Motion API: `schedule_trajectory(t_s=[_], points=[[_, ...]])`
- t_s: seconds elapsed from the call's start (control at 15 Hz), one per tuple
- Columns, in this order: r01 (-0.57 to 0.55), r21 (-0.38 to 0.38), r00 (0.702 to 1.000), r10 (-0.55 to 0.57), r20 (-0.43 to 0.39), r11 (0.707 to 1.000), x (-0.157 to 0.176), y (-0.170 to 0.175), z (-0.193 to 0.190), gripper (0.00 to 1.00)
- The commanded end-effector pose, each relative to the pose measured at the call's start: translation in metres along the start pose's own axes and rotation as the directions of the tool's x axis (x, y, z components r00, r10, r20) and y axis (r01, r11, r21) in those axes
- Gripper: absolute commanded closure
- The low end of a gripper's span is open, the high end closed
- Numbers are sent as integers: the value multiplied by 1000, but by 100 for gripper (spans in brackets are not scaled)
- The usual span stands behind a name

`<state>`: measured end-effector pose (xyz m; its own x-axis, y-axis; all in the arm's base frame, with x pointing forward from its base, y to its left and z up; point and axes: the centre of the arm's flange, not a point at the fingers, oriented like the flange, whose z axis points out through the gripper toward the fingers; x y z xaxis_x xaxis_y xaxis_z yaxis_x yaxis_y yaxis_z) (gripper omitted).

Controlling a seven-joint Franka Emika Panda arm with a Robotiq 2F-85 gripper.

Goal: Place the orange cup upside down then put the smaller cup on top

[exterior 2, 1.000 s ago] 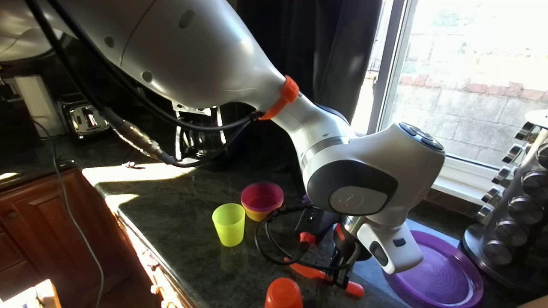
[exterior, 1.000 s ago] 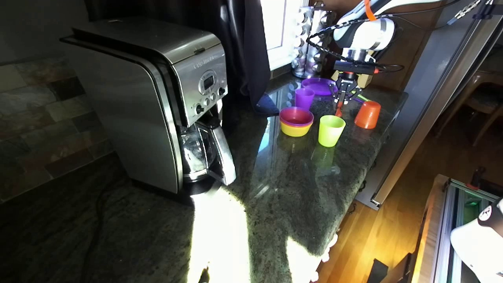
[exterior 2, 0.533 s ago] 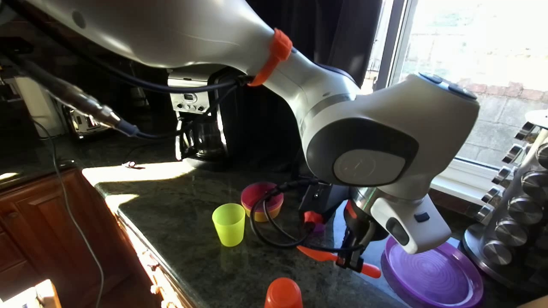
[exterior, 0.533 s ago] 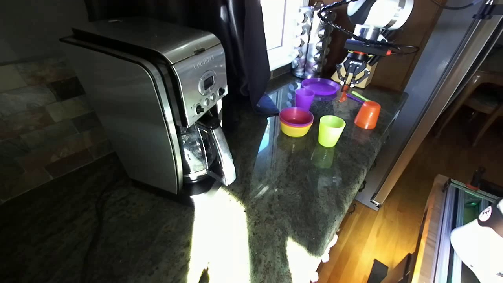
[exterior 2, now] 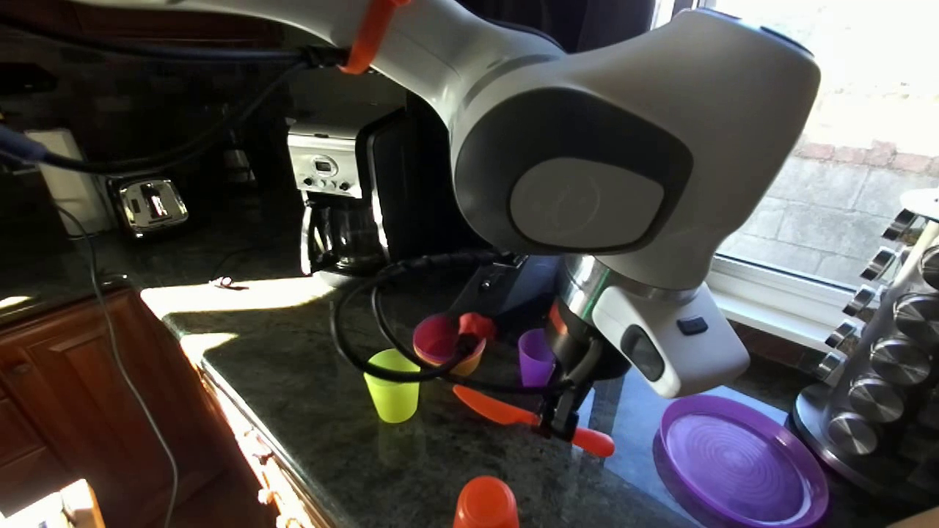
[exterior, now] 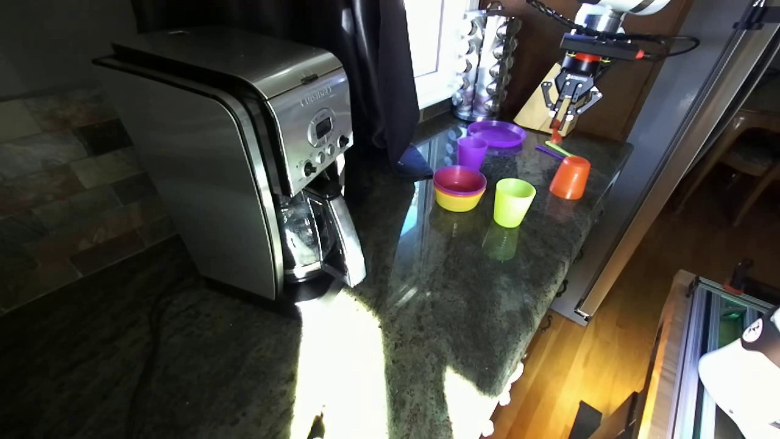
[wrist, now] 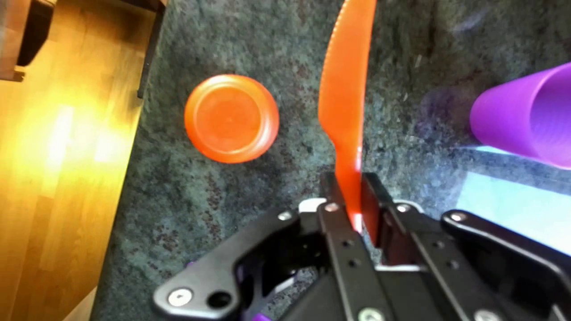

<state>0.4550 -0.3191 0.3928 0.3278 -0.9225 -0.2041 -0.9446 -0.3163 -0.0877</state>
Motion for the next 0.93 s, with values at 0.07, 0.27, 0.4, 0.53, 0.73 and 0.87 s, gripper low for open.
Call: schedule_trajectory(t_s=[0.07,0.27,0.4,0.53,0.73,0.87], points=[[-51,-36,999,51,13,998,-29,25,-7,96],[-70,-15,996,69,-58,997,-35,32,-6,96],[-62,-13,996,61,-73,998,-39,37,0,96],[-67,0,994,66,-89,998,-44,44,1,96],[-74,4,993,74,-96,997,-49,53,10,96],[-81,7,993,82,-87,997,-49,56,16,96]])
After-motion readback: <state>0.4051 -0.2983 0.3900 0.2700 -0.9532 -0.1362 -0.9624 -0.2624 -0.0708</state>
